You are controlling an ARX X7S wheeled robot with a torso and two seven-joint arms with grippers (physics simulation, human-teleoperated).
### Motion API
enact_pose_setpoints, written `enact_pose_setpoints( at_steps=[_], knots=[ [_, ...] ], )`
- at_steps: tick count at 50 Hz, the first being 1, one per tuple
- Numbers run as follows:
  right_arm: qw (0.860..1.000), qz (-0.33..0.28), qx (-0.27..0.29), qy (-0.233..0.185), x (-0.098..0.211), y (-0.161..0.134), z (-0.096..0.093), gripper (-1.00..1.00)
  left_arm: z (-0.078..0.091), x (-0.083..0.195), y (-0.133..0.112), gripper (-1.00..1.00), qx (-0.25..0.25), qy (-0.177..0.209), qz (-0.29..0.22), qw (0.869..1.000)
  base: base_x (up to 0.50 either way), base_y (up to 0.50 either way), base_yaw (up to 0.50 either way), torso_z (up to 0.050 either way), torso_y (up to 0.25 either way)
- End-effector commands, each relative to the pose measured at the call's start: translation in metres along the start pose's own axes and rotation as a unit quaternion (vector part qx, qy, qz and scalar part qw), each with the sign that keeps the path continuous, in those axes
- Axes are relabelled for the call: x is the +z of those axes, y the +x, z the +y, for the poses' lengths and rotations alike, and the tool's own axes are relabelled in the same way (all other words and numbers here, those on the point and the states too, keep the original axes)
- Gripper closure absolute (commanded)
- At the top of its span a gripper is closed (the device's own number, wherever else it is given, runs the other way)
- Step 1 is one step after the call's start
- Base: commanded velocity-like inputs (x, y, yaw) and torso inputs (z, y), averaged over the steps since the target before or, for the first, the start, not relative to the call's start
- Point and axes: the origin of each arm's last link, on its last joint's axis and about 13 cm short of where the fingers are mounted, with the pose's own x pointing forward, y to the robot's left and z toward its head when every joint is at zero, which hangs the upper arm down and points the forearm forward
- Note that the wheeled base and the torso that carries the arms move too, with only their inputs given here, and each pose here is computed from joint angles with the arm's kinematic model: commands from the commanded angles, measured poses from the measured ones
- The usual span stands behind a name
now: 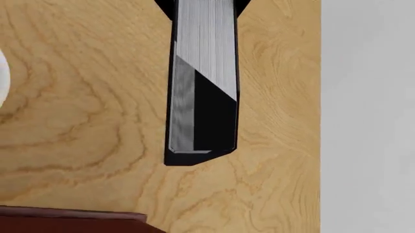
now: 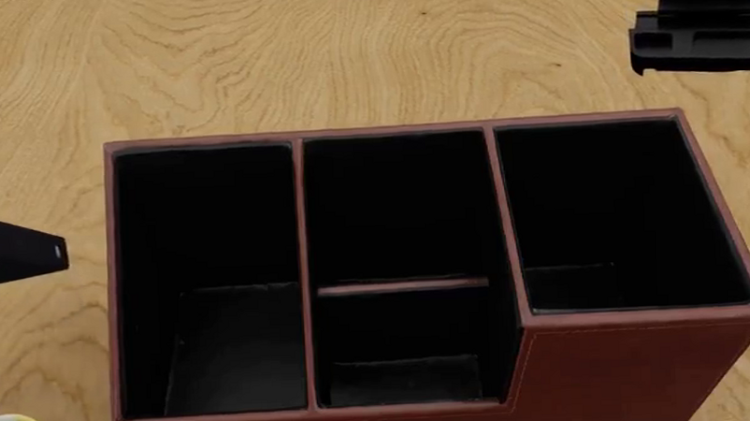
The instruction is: Pick up the book and place it in the back compartment of the caddy.
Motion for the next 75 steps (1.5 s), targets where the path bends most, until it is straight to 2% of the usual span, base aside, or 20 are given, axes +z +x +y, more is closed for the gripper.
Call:
enact_pose_setpoints(
  at_steps=[1,15,36,57,75],
  knots=[
    [1.000,0.000,0.000,0.005,-0.001,0.000,0.000,-1.00,0.020,0.008,-0.045,1.00,0.051,0.002,-0.008,0.999,0.00,0.00,0.00,0.000,0.000],
    [1.000,-0.003,-0.001,0.012,0.000,0.000,-0.001,-1.00,0.032,0.019,-0.085,1.00,0.044,-0.003,-0.012,0.999,0.00,0.00,0.00,0.000,0.001],
    [1.000,-0.004,-0.001,0.023,0.001,-0.002,-0.001,-1.00,0.042,0.030,-0.135,1.00,-0.001,-0.025,-0.044,0.999,0.00,0.00,0.00,0.000,0.001],
    [1.000,-0.008,0.002,0.028,0.004,-0.001,0.001,-1.00,0.038,0.031,-0.165,1.00,-0.027,-0.029,-0.023,0.999,0.00,0.00,0.00,0.000,0.001],
    [0.999,-0.010,0.002,0.032,0.005,-0.002,0.001,-1.00,0.045,0.045,-0.184,1.00,-0.029,-0.036,-0.057,0.997,0.00,0.00,0.00,0.000,0.001]
  ],
)
